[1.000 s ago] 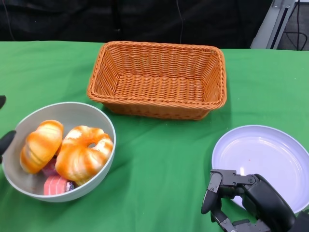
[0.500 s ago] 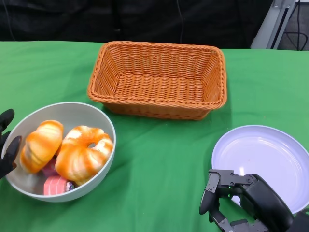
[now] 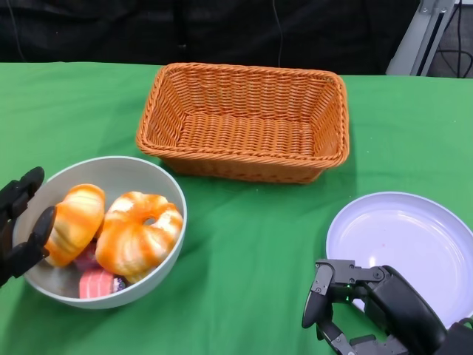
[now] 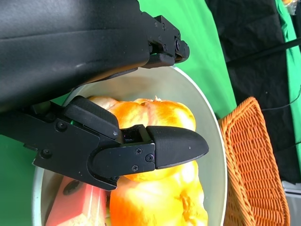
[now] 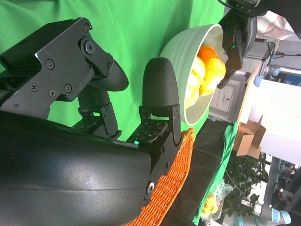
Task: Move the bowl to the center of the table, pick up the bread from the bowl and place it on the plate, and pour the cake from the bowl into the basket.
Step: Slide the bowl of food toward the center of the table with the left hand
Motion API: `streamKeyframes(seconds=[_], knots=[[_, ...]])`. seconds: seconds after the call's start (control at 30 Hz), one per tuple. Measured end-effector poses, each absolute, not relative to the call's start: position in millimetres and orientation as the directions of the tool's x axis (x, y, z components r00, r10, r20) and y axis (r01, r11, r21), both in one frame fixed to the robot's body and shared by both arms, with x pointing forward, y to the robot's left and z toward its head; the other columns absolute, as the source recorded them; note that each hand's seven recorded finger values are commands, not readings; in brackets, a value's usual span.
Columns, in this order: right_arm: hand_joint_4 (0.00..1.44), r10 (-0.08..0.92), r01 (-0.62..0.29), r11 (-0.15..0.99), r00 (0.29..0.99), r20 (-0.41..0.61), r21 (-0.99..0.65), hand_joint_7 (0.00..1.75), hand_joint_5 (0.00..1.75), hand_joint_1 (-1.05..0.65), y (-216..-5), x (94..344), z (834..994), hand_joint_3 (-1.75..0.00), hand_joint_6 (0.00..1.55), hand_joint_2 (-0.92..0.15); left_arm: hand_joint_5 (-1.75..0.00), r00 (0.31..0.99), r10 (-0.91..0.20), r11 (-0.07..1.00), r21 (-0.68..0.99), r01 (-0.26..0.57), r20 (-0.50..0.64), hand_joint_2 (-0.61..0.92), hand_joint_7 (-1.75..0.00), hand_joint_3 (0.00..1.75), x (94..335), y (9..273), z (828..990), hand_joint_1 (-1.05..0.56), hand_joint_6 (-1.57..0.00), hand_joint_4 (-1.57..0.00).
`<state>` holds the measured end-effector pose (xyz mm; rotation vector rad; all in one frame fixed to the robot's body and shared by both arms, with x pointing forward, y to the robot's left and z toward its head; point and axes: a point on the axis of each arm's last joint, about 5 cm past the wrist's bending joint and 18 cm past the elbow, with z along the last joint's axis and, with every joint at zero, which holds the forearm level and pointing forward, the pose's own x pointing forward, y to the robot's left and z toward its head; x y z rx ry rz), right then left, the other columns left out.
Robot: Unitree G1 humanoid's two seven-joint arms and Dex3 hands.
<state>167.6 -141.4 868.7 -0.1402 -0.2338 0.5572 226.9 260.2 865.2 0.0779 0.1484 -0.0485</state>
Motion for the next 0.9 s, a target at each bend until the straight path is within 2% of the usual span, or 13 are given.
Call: streamKeyframes(seconds=[0.53, 0.9], knots=[[0.74, 0.539, -0.507, 0.84, 0.822, 0.185, -0.194, 1.38, 1.64, 0.04, -141, 168, 869.3, -1.24, 0.75, -0.47, 0.0, 0.978, -0.052, 0.998, 0.012, 0.055, -0.204, 0.92, 0.0, 0.7, 222, 240, 875.8, -0.84, -0.08, -0.05], [0.75, 0.54, -0.507, 0.839, 0.82, 0.189, -0.198, 1.38, 1.64, 0.04, -141, 170, 870.0, -1.24, 0.76, -0.47, -0.03, 0.976, -0.06, 0.998, -0.01, 0.06, -0.209, 0.92, -0.01, 0.7, 218, 223, 878.4, -0.81, -0.12, -0.11]])
